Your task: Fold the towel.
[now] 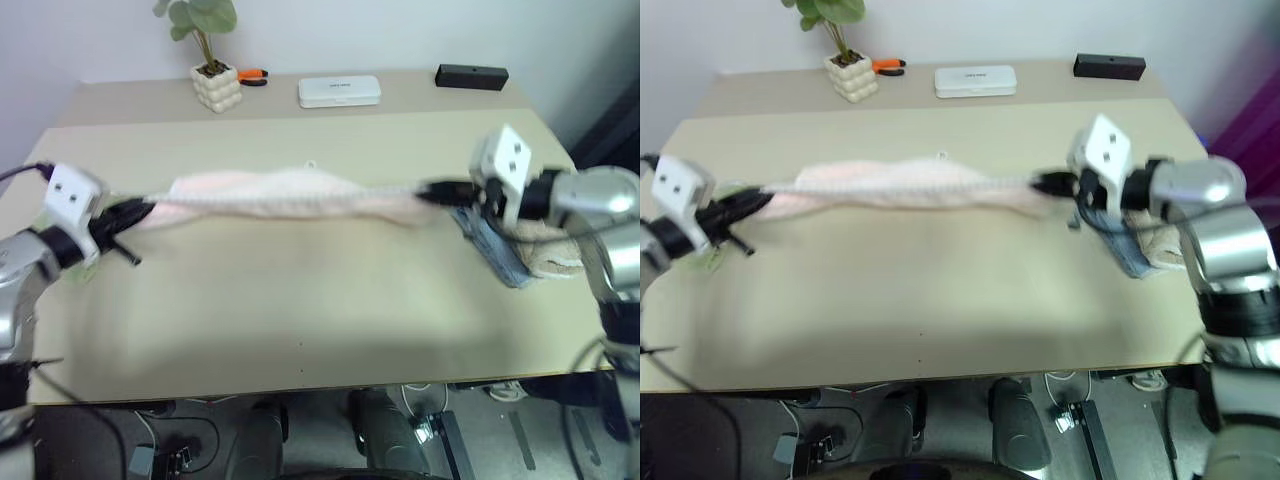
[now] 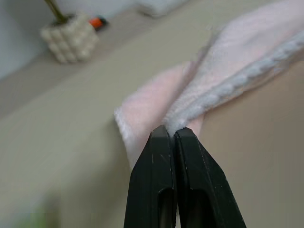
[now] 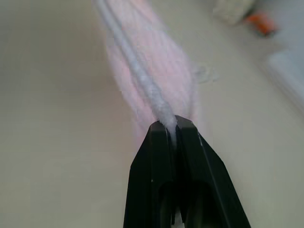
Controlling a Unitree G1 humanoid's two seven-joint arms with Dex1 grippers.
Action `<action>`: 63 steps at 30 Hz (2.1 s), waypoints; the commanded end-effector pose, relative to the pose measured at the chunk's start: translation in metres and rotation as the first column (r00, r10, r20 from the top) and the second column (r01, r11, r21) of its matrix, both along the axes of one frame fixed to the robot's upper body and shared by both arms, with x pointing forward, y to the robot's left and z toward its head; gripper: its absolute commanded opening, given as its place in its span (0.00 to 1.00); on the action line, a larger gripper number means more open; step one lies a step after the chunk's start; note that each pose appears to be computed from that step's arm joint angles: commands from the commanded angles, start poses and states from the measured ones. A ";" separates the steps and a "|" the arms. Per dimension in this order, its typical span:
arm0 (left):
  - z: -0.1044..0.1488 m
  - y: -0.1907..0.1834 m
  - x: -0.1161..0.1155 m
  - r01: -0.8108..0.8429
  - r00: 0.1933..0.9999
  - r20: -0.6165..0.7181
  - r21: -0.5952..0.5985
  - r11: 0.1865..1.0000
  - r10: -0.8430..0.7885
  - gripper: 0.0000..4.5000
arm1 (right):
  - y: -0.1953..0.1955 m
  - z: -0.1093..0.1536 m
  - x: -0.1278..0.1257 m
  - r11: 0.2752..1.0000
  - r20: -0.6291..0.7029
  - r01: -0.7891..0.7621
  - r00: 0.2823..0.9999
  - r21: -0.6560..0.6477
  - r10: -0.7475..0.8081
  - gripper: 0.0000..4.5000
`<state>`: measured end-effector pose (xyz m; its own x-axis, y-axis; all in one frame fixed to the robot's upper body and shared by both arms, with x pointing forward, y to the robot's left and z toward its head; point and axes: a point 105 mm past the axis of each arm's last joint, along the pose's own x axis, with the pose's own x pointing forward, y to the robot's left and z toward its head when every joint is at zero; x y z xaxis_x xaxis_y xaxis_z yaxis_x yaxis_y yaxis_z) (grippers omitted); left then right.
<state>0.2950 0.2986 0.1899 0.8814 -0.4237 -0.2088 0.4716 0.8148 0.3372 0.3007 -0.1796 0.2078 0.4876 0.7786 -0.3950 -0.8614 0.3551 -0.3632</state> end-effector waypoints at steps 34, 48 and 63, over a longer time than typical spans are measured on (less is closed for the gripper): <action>-0.054 -0.020 0.098 -0.026 0.997 -0.066 0.051 0.998 0.030 0.06 | -0.026 -0.057 0.065 0.954 0.005 0.299 0.954 -0.027 -0.299 0.07; -0.032 0.033 0.081 -0.314 0.943 0.062 -0.167 0.935 0.328 0.74 | -0.046 -0.020 0.023 0.897 0.001 0.416 0.907 0.149 -0.421 0.75; -0.043 -0.011 0.077 -0.137 0.990 0.013 -0.075 0.988 0.138 0.74 | 0.021 -0.089 -0.056 0.818 -0.490 0.507 0.805 0.273 -0.335 1.00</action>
